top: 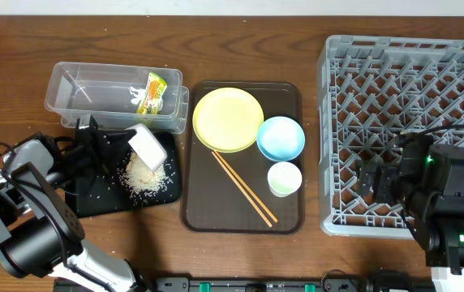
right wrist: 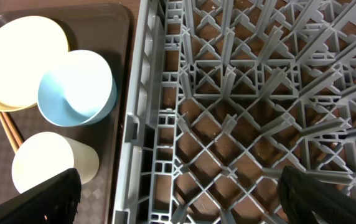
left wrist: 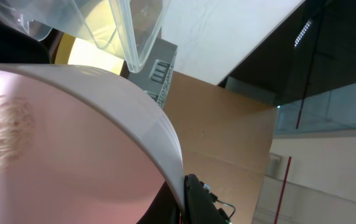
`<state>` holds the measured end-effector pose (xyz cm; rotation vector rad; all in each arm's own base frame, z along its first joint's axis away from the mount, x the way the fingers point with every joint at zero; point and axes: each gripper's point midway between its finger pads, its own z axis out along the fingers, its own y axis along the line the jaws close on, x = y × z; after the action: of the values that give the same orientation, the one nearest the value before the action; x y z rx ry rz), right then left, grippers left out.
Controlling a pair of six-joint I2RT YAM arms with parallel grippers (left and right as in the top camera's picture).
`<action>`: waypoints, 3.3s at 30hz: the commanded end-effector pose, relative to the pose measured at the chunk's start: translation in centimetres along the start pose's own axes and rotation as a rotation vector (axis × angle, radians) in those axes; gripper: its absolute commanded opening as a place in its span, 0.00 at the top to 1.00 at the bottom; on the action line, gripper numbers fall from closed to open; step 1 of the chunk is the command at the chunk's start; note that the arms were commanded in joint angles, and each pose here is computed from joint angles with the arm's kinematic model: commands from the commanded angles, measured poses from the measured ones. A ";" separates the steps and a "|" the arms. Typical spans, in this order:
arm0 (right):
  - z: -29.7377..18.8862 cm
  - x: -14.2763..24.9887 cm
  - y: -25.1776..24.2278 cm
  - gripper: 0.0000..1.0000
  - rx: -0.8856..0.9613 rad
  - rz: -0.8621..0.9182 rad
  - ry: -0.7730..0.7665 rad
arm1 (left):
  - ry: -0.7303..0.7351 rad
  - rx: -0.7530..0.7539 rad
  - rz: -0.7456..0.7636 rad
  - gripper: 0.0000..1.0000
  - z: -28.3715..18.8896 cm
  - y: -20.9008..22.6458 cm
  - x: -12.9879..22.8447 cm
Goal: Sort waste into correct bins and load items into the dishwasher rack
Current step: 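Tip the rice bowl over the black tray to dump rice, then return the emptied white bowl to the brown tray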
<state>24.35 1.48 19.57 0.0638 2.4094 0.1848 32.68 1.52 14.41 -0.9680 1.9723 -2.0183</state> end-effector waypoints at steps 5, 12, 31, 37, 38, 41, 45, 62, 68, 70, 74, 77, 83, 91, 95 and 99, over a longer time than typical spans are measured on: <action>-0.3 -0.3 0.5 0.01 -0.015 -0.003 -0.010 | -0.005 0.031 -0.020 0.94 -0.2 -0.5 -0.1; -0.3 -0.3 0.5 0.01 -0.015 -0.003 -0.010 | -0.004 0.031 -0.098 0.94 -0.2 -0.5 -0.1; -0.3 -0.3 0.5 0.01 -0.015 -0.003 -0.011 | -0.006 0.030 -0.121 0.94 -0.2 -0.5 -0.5; -0.3 -0.3 0.5 0.01 -0.015 -0.003 -0.011 | -0.042 -0.117 -0.065 0.94 -0.4 1.9 -1.6; -0.3 -0.3 0.5 0.01 -0.015 -0.003 -0.011 | -0.039 -0.100 -0.074 0.94 -0.3 1.6 -1.6; -0.3 -0.2 0.5 0.01 -0.015 -0.002 -0.005 | -0.015 0.029 0.058 0.94 -0.2 -0.8 -1.3; -0.3 -0.2 0.5 0.01 -0.015 -0.003 -0.007 | -0.024 0.015 0.040 0.94 -0.4 -0.6 -1.6; -0.3 -0.1 0.5 0.01 -0.014 -0.002 -0.004 | 0.114 -0.166 0.353 0.94 4.2 -2.8 4.5; -0.3 -0.2 0.5 0.01 -0.014 -0.002 -0.004 | 0.163 -0.582 0.570 0.94 6.9 0.7 8.3; -0.3 -0.2 0.5 0.01 -0.014 -0.002 -0.004 | 0.167 -0.725 0.642 0.94 7.3 2.1 9.0; -0.3 -0.1 0.5 0.01 -0.015 -0.002 -0.003 | 0.227 -0.924 0.766 0.94 8.2 4.6 10.4; -0.3 -0.1 0.5 0.01 -0.014 -0.002 -0.003 | 0.277 -1.049 0.826 0.94 8.7 6.6 11.4; -0.3 -0.2 0.5 0.01 -0.015 -0.002 -0.004 | 0.300 -1.263 0.887 0.94 8.9 9.5 12.2; -0.3 0.2 0.4 0.01 -0.013 0.000 0.012 | 0.395 -1.316 0.871 0.94 10.0 12.2 13.6; -0.3 0.1 0.5 0.01 -0.014 -0.001 0.006 | 0.434 -1.321 0.893 0.94 10.8 13.1 14.2; -0.3 0.1 0.5 0.01 -0.014 -0.001 0.006 | 0.458 -1.298 0.942 0.94 11.9 13.4 15.1</action>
<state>23.97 1.51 19.24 0.0659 2.4299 0.1861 23.31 -17.53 6.15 0.4388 3.0626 -0.3541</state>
